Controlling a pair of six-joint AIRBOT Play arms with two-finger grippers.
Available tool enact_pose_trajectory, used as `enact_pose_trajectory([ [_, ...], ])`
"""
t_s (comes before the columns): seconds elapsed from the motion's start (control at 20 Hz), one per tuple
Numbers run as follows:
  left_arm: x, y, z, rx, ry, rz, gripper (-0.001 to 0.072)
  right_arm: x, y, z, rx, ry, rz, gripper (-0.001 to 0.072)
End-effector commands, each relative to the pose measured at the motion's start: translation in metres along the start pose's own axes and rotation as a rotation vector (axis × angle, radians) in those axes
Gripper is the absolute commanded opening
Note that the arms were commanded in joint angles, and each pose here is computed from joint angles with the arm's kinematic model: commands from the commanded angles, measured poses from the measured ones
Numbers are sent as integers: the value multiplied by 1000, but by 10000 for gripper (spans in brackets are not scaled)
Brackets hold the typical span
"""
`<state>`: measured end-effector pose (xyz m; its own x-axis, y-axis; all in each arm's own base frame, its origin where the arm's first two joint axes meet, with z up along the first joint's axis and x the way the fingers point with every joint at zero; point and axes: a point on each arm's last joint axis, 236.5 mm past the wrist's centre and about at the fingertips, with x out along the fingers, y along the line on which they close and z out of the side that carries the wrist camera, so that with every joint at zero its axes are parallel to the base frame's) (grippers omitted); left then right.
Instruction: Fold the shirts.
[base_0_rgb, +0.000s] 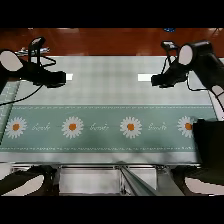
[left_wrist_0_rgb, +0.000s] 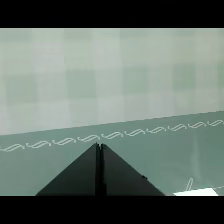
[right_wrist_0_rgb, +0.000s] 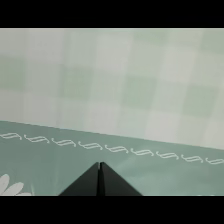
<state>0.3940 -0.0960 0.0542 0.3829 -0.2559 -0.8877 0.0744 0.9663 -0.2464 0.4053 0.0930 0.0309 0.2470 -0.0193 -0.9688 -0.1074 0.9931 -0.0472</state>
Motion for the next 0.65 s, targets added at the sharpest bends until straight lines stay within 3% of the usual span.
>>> enact_pose_trajectory([
  [0.0, 7, 9, -13, -34, 44, 28, 26, 7, 1, -3, -25, 13, -46, 18],
  [0.6, 10, 10, -12, -35, 47, 29, 26, 7, 1, -3, -25, 13, -47, 18],
])
